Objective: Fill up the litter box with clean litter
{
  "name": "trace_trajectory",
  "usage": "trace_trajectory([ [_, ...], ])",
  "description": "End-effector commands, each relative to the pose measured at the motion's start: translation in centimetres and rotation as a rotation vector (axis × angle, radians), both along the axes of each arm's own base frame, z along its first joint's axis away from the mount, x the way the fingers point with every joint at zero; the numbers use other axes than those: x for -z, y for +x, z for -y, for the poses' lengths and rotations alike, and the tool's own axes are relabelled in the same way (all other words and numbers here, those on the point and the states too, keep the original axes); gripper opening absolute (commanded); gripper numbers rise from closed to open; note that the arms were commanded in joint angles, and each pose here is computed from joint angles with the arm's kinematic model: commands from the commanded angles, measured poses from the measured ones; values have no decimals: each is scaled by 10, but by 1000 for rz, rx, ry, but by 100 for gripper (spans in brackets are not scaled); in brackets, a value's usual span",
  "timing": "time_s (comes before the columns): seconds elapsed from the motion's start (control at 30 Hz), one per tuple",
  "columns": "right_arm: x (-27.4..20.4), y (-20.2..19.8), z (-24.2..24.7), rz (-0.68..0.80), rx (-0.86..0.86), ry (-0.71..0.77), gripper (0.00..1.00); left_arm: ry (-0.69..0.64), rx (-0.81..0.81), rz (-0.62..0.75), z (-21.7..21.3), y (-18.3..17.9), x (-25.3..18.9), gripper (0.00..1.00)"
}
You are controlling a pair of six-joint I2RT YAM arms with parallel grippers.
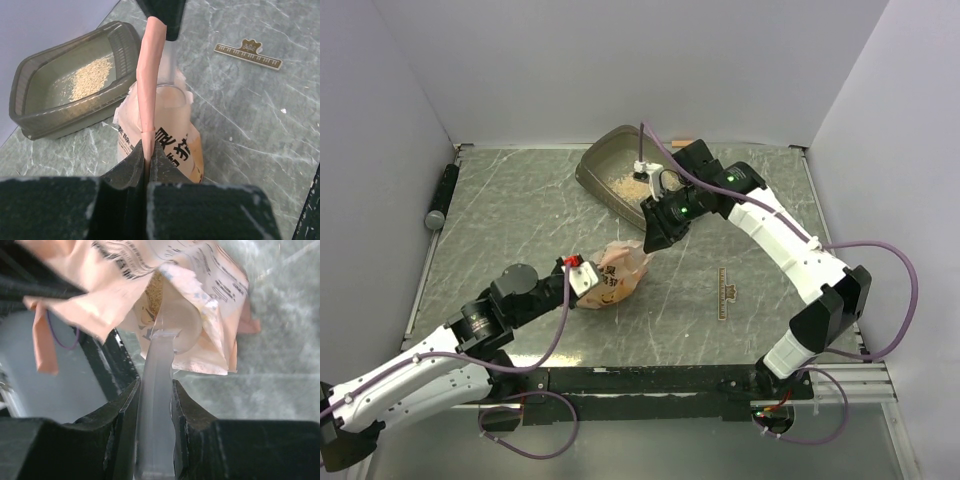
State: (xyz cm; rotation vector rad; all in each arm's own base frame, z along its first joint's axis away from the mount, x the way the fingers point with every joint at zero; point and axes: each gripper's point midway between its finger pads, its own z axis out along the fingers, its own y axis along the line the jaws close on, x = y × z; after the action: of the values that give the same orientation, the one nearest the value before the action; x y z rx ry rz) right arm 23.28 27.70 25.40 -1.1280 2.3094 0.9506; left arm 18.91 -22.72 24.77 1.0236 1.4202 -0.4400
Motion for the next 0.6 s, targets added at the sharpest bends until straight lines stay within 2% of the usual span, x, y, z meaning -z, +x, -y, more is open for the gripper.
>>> trace_trajectory([
  [0.0, 3, 13, 19, -74, 203, -102, 0, -34, 27, 60, 6, -10, -18, 1],
  [0.13, 22, 18, 39, -114, 331, -187, 0, -27, 38, 57, 8, -13, -17, 1],
  [0.3, 51, 15, 43, -187, 384, -236, 0, -35, 46, 49, 12, -14, -15, 1],
  [0.57, 80, 30, 16, -225, 420, -124, 0, -44, 55, 39, 14, -15, -10, 1],
])
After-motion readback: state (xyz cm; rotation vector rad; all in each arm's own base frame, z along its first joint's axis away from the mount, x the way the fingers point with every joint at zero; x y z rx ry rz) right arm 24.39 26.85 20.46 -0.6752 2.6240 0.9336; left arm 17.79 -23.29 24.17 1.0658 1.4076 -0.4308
